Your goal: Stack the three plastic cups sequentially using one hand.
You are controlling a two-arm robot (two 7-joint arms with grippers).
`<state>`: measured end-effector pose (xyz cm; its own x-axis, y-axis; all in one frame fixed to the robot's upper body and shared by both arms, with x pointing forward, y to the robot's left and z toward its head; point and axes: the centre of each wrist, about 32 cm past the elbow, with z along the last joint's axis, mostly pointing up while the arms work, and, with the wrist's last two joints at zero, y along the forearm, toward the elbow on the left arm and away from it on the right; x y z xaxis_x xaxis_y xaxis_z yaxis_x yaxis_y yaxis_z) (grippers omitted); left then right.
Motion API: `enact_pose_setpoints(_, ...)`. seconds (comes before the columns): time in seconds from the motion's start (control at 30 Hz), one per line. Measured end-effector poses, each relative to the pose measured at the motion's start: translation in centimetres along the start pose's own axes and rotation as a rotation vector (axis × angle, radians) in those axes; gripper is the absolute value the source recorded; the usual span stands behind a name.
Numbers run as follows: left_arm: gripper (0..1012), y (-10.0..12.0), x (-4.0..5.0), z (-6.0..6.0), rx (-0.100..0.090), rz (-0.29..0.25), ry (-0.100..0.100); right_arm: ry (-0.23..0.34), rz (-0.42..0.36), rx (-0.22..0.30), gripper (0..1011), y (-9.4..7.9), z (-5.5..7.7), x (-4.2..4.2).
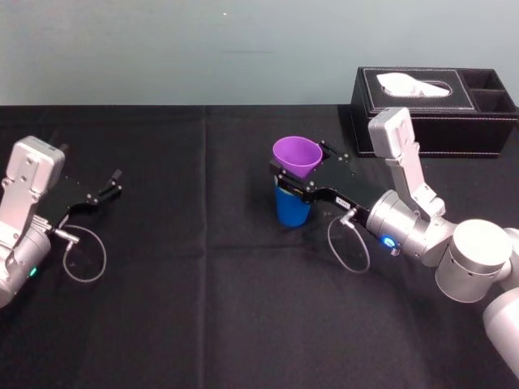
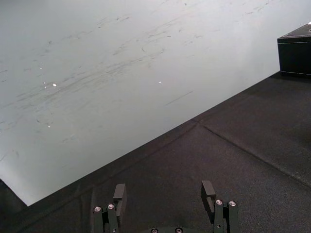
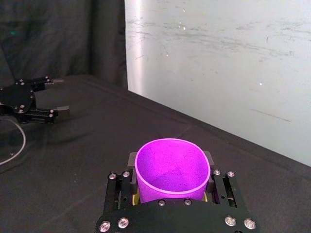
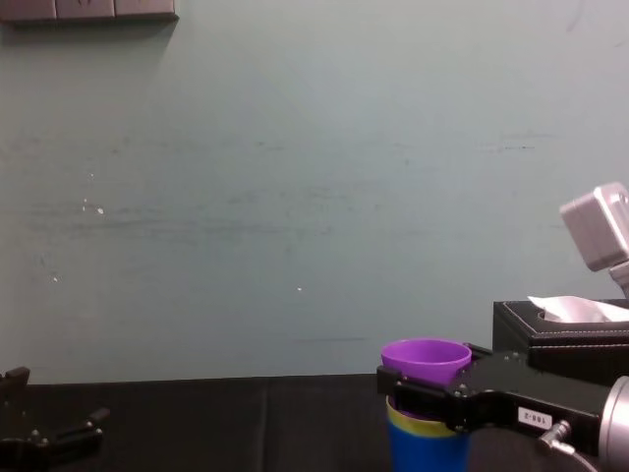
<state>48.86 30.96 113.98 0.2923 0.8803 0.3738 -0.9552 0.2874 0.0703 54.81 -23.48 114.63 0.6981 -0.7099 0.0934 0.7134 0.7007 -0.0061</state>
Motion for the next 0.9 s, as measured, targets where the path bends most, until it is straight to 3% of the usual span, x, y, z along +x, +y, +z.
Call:
enact_pose_setpoints(0.33,1011,0.0,0.0,0.0,0.0,0.0,0.0,0.0,0.005,0.0,735,0.02,-0.13,0.02)
enact_pose_setpoints(0.7,1011,0.0,0.0,0.0,0.0,0.0,0.0,0.0,0.003,0.0,995,0.0,-0.04,0.02)
enact_pose_setpoints(0.9,1011,0.0,0.0,0.0,0.0,0.0,0.0,0.0,-0.005,0.008,1003,-0.23,0.09,-0.12)
